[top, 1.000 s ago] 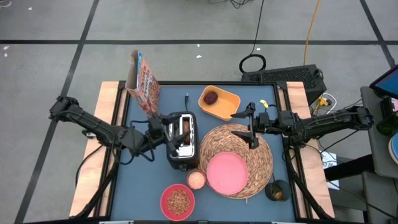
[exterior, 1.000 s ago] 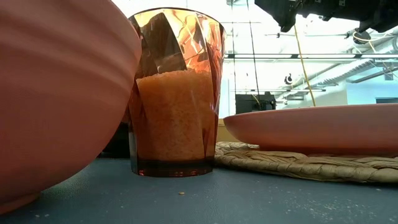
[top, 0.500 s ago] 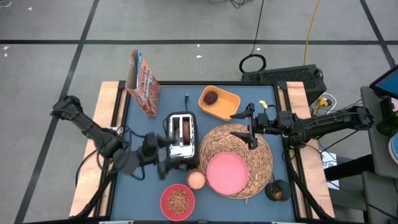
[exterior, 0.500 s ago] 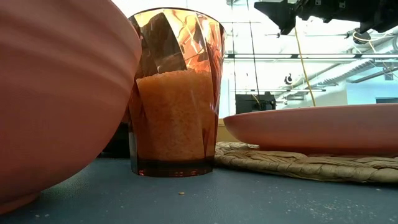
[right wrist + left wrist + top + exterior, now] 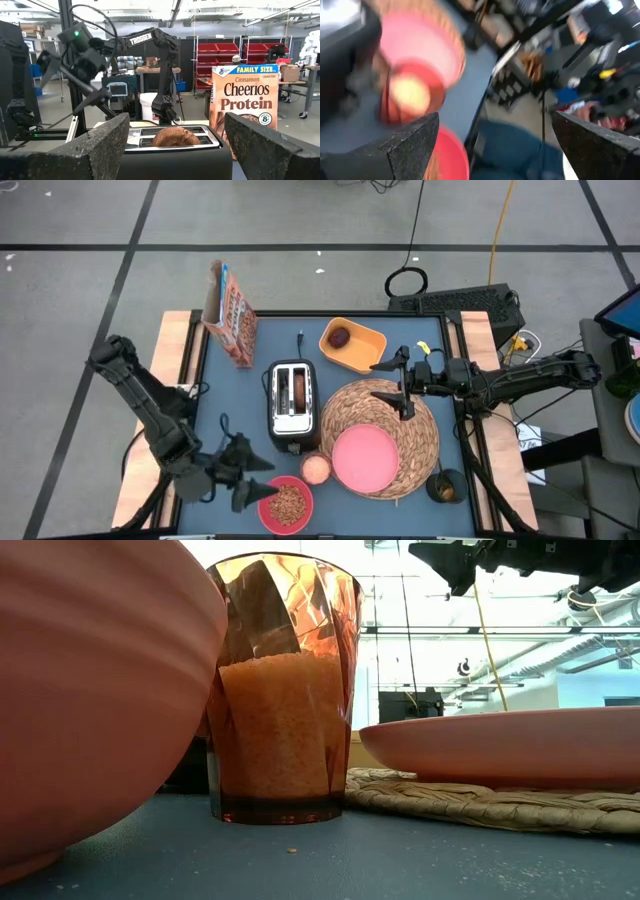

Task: Arrange a breakfast setting
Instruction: Put the orange bowl on the table mat

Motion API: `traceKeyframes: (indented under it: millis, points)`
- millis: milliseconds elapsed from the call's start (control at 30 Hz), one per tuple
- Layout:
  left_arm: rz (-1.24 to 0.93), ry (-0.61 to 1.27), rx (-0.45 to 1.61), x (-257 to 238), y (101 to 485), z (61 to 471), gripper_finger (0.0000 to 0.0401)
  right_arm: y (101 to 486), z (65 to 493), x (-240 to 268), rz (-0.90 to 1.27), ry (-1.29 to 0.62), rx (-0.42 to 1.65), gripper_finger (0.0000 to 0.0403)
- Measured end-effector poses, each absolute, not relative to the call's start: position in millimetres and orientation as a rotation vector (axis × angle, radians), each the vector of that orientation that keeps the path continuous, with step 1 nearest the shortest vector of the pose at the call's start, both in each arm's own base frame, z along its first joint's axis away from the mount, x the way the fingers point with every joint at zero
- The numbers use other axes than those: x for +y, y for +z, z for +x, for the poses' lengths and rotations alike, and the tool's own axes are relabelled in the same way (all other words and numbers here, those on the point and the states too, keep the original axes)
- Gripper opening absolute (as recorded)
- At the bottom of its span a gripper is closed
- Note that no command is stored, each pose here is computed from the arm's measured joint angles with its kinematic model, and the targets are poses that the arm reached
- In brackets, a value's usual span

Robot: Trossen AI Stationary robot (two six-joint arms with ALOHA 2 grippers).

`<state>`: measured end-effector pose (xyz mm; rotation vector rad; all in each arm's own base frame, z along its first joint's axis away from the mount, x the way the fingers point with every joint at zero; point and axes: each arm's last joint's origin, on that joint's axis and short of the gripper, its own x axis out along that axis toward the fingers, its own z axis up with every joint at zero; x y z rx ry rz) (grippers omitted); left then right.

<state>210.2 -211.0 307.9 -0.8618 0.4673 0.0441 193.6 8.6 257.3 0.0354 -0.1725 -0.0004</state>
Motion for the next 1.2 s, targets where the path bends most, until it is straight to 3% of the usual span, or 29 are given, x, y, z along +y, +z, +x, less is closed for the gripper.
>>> traceKeyframes:
  millis: [367, 733, 1200]
  points:
    - [-1.069, 0.268, 0.974, -213, 260, 203, 0.0392, 257, 194, 9, 0.034, 0.000, -0.173, 0.0320]
    - [-1.027, 0.454, 1.032, -210, 223, 227, 0.0392, 257, 194, 9, 0.032, 0.000, -0.173, 0.0320]
    - [-1.016, 0.497, 1.152, -212, 186, 248, 0.0388, 257, 194, 9, 0.031, 0.000, -0.173, 0.0320]
